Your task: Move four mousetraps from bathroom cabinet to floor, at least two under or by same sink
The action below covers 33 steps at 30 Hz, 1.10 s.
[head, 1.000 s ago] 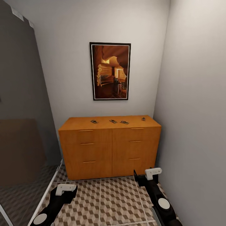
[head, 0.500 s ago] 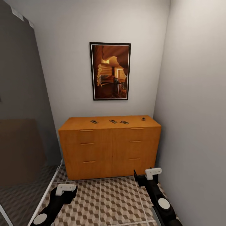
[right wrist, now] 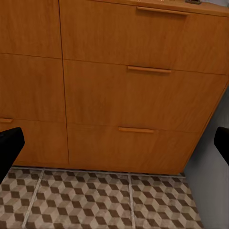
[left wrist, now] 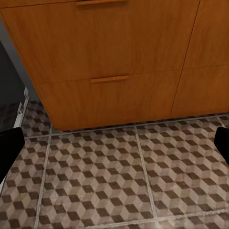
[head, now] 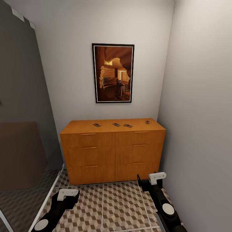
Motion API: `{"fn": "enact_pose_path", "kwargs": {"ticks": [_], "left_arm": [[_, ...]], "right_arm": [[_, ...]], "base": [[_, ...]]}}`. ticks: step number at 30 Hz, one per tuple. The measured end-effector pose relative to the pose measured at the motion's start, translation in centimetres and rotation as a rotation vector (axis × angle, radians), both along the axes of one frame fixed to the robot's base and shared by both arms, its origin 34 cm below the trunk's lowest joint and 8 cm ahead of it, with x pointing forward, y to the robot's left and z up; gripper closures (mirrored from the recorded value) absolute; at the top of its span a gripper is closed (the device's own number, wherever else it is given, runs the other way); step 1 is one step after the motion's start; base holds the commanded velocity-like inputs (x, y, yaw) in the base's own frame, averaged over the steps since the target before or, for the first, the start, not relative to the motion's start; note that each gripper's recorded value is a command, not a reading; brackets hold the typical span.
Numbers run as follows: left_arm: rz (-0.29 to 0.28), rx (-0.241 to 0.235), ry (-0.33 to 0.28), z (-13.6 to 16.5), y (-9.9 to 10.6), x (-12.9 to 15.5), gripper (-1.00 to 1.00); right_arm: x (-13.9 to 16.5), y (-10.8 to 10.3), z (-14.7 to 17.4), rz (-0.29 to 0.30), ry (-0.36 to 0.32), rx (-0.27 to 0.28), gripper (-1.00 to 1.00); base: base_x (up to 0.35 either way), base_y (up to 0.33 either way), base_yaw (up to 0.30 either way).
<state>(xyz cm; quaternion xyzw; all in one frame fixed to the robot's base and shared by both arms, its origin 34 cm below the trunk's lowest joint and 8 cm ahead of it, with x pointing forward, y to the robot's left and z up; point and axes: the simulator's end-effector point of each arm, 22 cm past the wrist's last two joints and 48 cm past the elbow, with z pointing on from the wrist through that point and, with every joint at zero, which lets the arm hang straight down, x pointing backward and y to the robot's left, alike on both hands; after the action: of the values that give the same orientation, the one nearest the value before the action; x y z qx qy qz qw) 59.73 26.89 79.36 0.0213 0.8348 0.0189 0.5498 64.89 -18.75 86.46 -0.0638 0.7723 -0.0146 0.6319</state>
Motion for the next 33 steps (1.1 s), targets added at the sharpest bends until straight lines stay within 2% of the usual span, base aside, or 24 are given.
{"fn": "enact_pose_path", "kwargs": {"ticks": [33], "left_arm": [[-0.014,0.001,0.001,-0.04,-0.65,-0.01,-1.00]], "right_arm": [[0.00,0.03,-0.01,0.001,-0.001,-0.007,-1.00]], "base": [[0.000,0.000,0.000]]}}
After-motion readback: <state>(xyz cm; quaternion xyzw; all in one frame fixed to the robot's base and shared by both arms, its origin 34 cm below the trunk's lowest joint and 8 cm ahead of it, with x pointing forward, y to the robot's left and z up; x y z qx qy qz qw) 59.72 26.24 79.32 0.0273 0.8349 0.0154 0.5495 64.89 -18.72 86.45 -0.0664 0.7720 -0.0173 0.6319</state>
